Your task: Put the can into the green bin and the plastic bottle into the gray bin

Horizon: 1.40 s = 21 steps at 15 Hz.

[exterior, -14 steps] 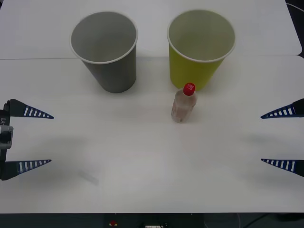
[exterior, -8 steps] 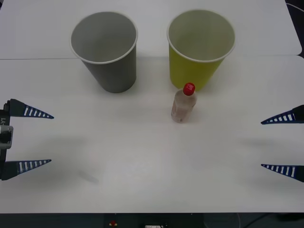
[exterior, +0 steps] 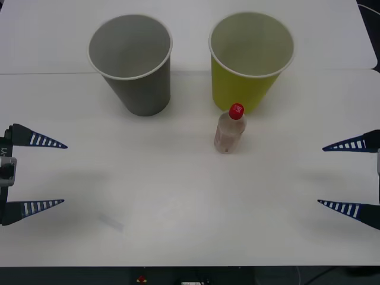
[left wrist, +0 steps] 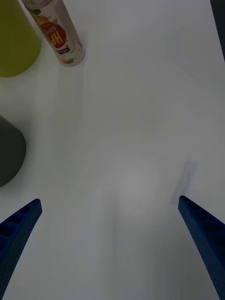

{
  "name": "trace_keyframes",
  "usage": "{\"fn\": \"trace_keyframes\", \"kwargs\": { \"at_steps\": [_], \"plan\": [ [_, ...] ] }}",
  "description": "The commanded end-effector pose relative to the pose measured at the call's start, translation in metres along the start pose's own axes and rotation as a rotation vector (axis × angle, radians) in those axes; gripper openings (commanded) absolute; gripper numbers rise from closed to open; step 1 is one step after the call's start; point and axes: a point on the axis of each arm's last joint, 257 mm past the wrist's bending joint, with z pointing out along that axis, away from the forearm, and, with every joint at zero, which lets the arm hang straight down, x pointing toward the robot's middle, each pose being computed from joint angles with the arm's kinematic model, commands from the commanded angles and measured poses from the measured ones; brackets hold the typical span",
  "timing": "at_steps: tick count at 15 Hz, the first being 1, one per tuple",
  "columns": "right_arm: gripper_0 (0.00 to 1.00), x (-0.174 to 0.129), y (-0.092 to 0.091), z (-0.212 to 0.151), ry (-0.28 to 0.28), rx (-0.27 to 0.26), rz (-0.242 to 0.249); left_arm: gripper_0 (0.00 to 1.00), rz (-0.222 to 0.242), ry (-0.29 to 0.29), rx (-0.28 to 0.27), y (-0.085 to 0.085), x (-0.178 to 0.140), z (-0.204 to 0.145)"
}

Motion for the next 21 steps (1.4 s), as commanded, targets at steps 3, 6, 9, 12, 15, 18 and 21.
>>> {"fn": "trace_keyframes", "kwargs": {
  "at_steps": [3, 6, 9, 12, 15, 18, 21],
  "plan": [
    [1.0, -0.006, -0.001, 0.03, -0.056, 0.111, 0.109, 1.0, 0.0, 0.0, 0.0, 0.0, 0.0, 0.0],
    [1.0, -0.007, 0.002, 0.047, -0.077, 0.195, 0.204, 1.0, 0.0, 0.0, 0.0, 0.0, 0.0, 0.0],
    [1.0, -0.009, 0.008, 0.06, -0.104, 0.242, 0.312, 1.0, 0.0, 0.0, 0.0, 0.0, 0.0, 0.0],
    [1.0, -0.012, 0.007, 0.077, -0.127, 0.293, 0.382, 1.0, 0.0, 0.0, 0.0, 0.0, 0.0, 0.0],
    [1.0, -0.018, 0.003, 0.098, -0.153, 0.357, 0.444, 1.0, 0.0, 0.0, 0.0, 0.0, 0.0, 0.0],
    [1.0, -0.025, -0.001, 0.114, -0.172, 0.42, 0.495, 1.0, 0.0, 0.0, 0.0, 0.0, 0.0, 0.0],
    [1.0, -0.03, -0.001, 0.131, -0.191, 0.475, 0.535, 1.0, 0.0, 0.0, 0.0, 0.0, 0.0, 0.0]
  ]
}}
